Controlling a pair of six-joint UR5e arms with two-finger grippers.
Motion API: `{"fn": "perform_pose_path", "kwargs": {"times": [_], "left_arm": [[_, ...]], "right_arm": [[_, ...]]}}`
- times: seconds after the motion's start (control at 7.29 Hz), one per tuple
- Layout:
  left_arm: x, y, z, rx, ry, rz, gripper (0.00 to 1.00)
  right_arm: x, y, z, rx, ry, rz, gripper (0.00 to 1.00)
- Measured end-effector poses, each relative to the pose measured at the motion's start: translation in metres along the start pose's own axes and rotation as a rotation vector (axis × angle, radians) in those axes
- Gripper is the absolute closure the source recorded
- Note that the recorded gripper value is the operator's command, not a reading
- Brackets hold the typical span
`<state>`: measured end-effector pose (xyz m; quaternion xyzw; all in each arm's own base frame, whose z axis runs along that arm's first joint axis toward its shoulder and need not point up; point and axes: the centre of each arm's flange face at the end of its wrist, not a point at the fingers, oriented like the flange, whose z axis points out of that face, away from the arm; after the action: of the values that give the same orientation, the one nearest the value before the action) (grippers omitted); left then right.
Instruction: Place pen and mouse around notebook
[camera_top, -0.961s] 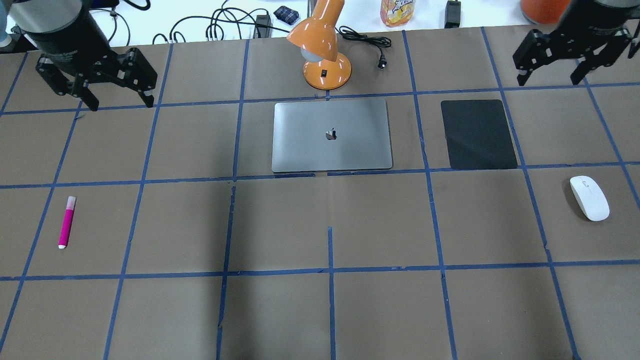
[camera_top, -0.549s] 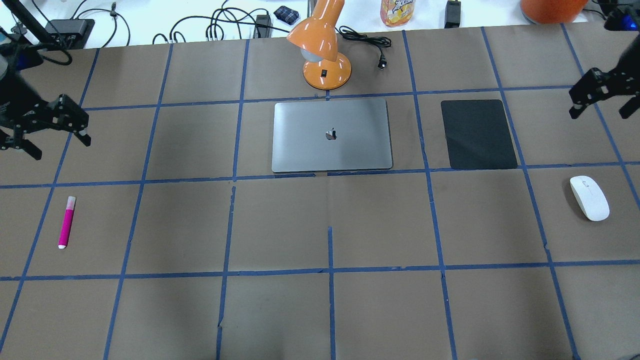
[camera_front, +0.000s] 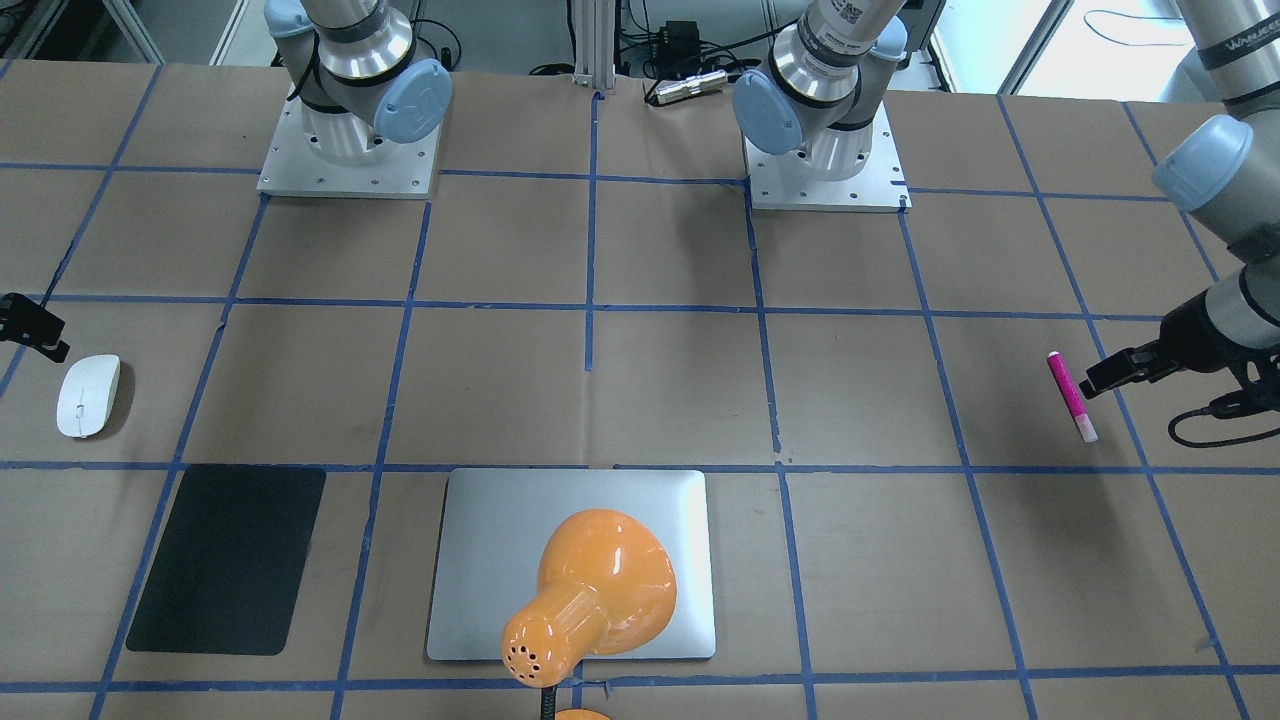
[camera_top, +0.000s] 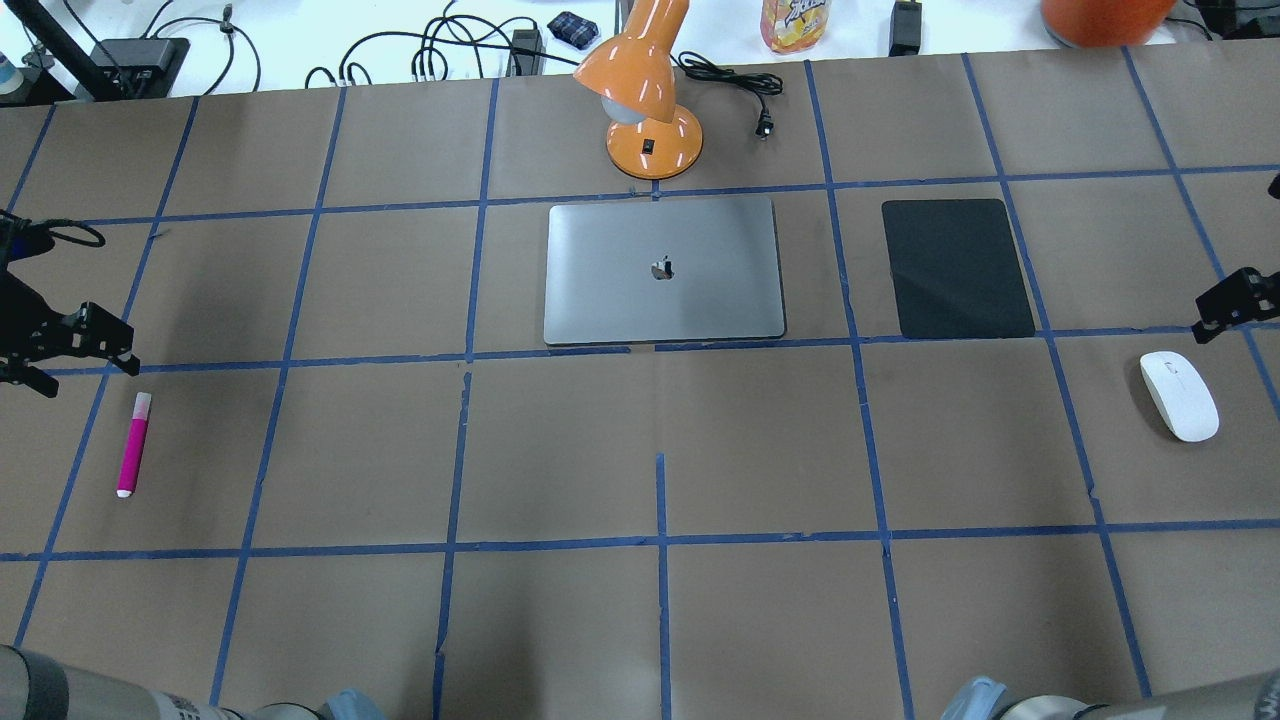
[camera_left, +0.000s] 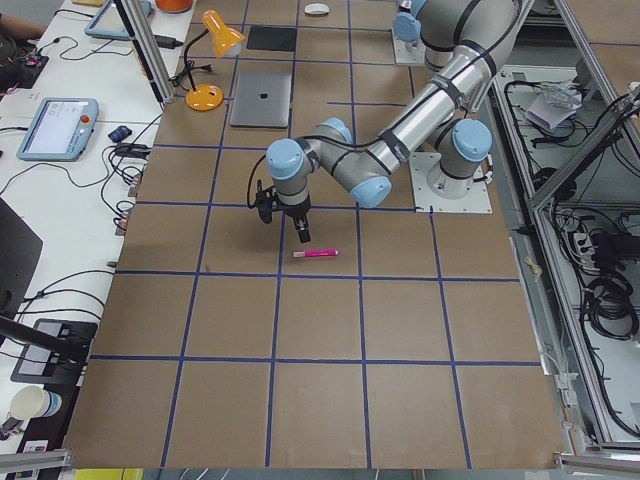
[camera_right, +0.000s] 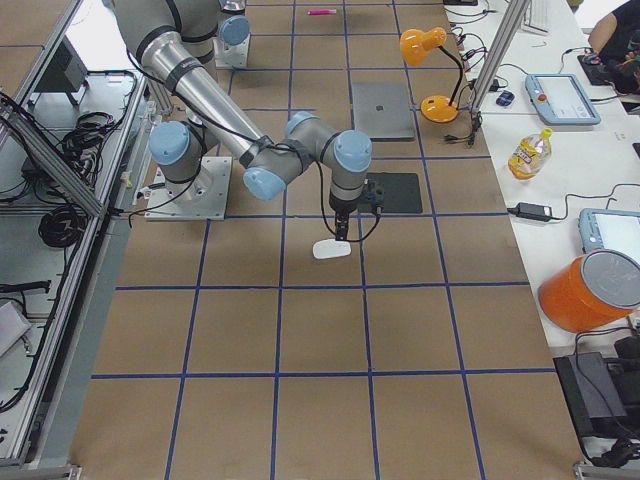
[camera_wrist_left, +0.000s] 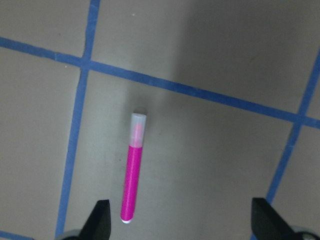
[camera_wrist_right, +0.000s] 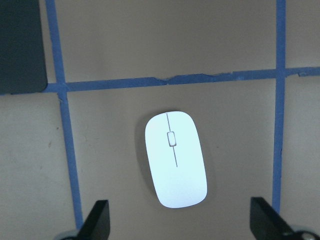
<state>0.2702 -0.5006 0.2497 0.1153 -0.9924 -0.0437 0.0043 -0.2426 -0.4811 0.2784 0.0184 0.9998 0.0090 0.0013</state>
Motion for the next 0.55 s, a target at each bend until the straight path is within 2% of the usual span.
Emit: {"fn": "perform_pose_path", "kwargs": {"times": [0.27,0.41,0.55], "left_arm": [[-0.019,0.003,0.047,0.023,-0.011,0.06,0.11],[-0.019,0.009,0.063,0.017,-0.007,0.073,0.23],[-0.018,0.013,0.074,0.007,-0.001,0.079,0.41]], "right_arm": [[0.02,-0.005,0.043,0.024,0.017,-0.069,0.0],[0.031,-0.002,0.056,0.02,0.012,-0.068,0.0],[0.043,0.003,0.064,0.012,0.006,-0.053,0.0]]}}
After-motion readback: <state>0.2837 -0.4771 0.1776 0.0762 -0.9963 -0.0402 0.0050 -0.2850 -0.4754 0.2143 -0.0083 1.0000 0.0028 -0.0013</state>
